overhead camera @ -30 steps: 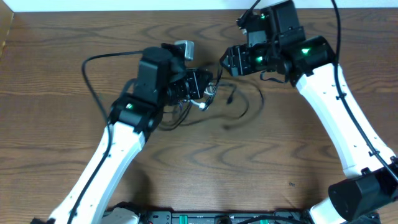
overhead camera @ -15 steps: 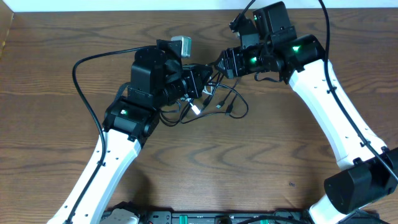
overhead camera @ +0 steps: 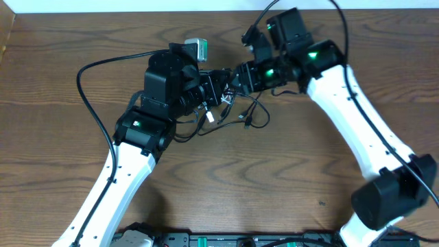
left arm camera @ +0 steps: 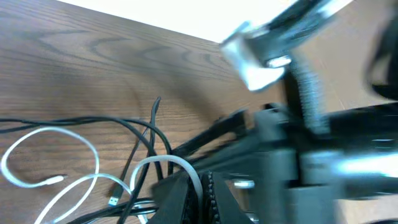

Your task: Untangle cables

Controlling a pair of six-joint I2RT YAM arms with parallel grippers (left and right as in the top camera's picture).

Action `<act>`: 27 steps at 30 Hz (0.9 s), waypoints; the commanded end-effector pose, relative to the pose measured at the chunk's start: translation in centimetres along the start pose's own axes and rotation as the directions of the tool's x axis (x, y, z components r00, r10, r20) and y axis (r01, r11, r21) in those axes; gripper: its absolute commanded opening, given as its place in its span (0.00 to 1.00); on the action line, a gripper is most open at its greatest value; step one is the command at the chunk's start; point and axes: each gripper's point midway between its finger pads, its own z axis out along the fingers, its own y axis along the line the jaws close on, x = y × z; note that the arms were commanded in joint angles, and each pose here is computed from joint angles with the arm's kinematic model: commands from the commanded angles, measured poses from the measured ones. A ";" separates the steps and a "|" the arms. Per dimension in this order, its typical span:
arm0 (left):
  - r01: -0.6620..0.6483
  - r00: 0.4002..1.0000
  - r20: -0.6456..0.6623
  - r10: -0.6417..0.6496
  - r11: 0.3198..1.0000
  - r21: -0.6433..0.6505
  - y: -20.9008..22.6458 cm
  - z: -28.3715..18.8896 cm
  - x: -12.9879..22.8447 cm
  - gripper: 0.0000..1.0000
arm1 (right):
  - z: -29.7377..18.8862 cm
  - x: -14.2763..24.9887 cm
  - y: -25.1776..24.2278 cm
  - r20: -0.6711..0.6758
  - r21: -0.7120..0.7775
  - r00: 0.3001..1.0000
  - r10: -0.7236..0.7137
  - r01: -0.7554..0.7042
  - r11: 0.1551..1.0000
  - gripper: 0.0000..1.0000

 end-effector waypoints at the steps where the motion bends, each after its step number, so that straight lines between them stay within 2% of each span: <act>1: -0.025 0.999 0.031 0.025 1.000 0.006 -0.5 -0.3 -1.1 0.07 | 2.9 1.2 -1.0 -0.076 -0.015 0.994 0.077 -0.078 0.997 0.45; 6: -0.007 0.995 0.104 0.003 0.999 0.042 -1.3 -0.8 -3.0 0.07 | 6.5 1.9 -3.3 -0.122 0.040 0.977 0.173 -0.170 0.985 0.29; 10: 0.026 0.978 0.203 -0.041 0.997 0.077 -1.8 -2.7 -5.8 0.07 | 9.3 2.5 -5.3 -0.157 0.063 0.963 0.219 -0.211 0.975 0.25; 13: -0.004 0.957 0.290 -0.025 0.995 0.100 -2.7 -5.3 -8.1 0.07 | 11.1 3.2 -6.6 -0.183 0.078 0.953 0.242 -0.231 0.970 0.23; 19: -0.072 0.892 0.452 0.015 0.991 0.110 -4.9 -11.6 -12.2 0.07 | 13.6 4.4 -8.7 -0.219 0.106 0.937 0.273 -0.255 0.961 0.26; 27: -0.213 0.754 0.652 0.080 0.969 0.128 -9.8 -19.8 -16.1 0.08 | 15.3 5.7 -11.9 -0.235 0.187 0.914 0.331 -0.292 0.938 0.33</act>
